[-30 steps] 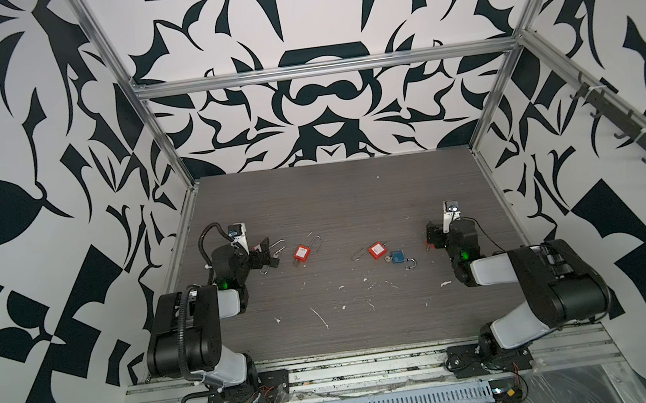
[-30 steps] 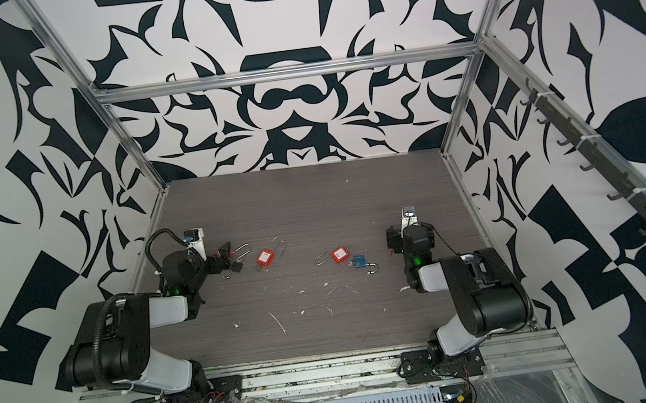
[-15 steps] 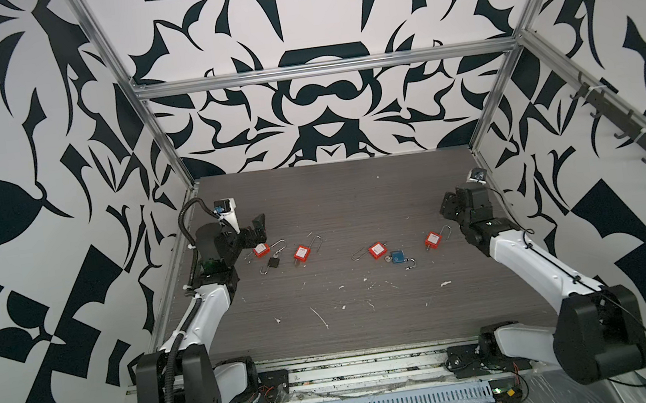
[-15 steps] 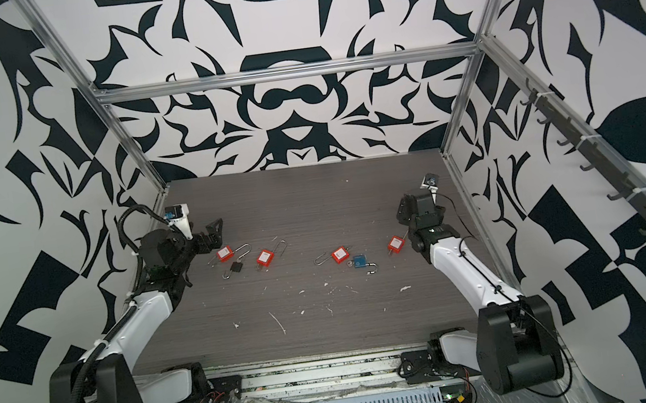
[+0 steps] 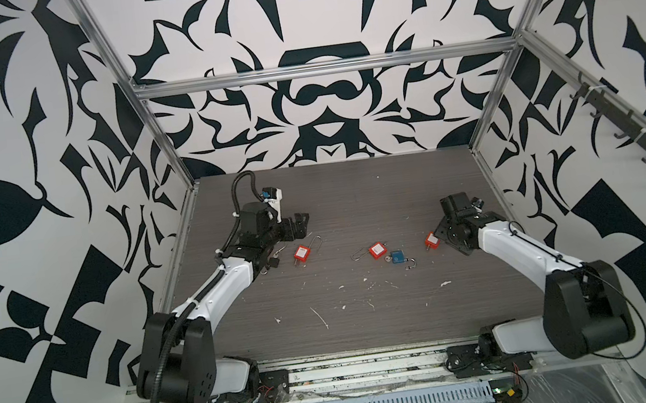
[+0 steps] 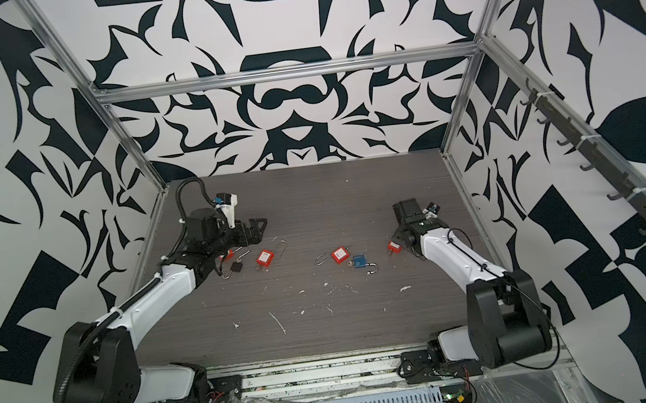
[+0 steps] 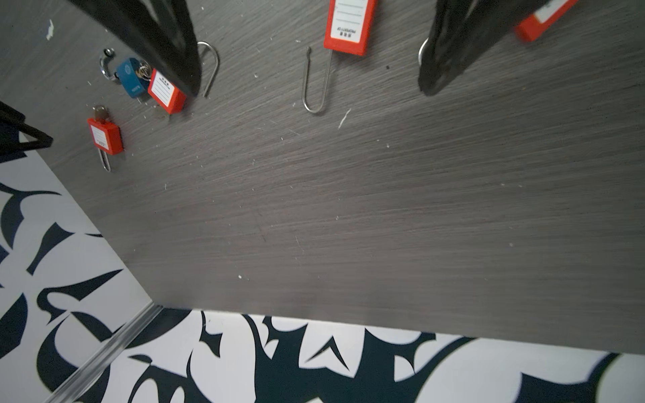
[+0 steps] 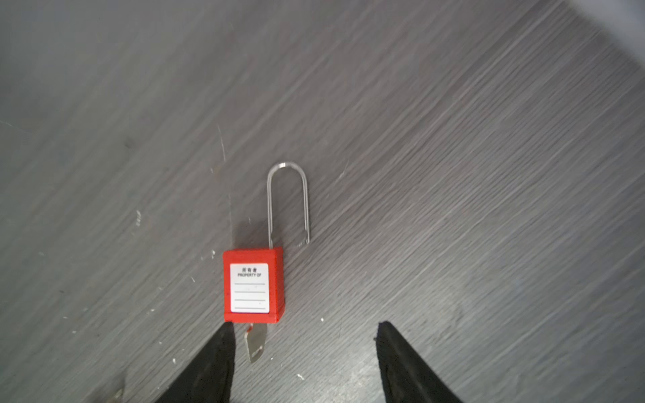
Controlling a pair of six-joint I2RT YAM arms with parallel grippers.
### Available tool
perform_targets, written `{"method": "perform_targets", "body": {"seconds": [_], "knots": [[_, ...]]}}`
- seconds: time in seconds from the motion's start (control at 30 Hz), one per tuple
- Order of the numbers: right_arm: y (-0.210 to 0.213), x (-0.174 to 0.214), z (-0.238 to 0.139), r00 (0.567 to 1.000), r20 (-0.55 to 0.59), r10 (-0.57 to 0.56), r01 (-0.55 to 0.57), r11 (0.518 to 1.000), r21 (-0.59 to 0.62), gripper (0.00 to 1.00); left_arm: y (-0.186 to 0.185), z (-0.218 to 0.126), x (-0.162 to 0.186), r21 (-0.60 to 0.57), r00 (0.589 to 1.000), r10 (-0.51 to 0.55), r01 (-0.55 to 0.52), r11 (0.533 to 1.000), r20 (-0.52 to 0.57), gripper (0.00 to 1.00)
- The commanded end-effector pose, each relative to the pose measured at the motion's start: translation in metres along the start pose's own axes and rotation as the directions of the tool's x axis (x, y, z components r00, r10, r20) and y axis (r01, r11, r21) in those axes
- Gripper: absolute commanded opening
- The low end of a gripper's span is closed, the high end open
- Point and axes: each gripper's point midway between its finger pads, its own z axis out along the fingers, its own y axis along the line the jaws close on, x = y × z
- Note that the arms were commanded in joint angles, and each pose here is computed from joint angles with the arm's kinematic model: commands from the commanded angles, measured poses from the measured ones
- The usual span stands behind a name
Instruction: Lock with the key
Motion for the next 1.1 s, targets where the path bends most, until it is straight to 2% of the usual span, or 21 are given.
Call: {"method": "perform_targets", "body": {"seconds": [0.0, 0.27, 0.67, 1.07], "knots": [[0.013, -0.002, -0.001, 0.999, -0.027, 0.039, -0.039, 0.999, -0.019, 0.67, -0.010, 0.011, 0.004, 0.010, 0.999, -0.015, 0.016, 1.000, -0.040, 0.99], [0.027, -0.003, 0.017, 0.998, -0.055, 0.004, -0.005, 1.000, -0.004, 0.67, -0.028, 0.034, 0.009, 0.045, 0.996, 0.032, -0.028, 0.999, -0.081, 1.00], [0.050, 0.007, 0.034, 0.993, -0.111, -0.050, 0.045, 0.998, -0.051, 0.66, -0.031, 0.047, 0.014, 0.048, 0.992, 0.058, -0.053, 0.997, -0.116, 0.99], [0.043, 0.012, 0.047, 0.987, -0.125, -0.098, 0.101, 0.995, 0.023, 0.62, -0.029, 0.049, 0.019, 0.040, 0.989, 0.069, -0.064, 0.997, -0.133, 0.99]]}}
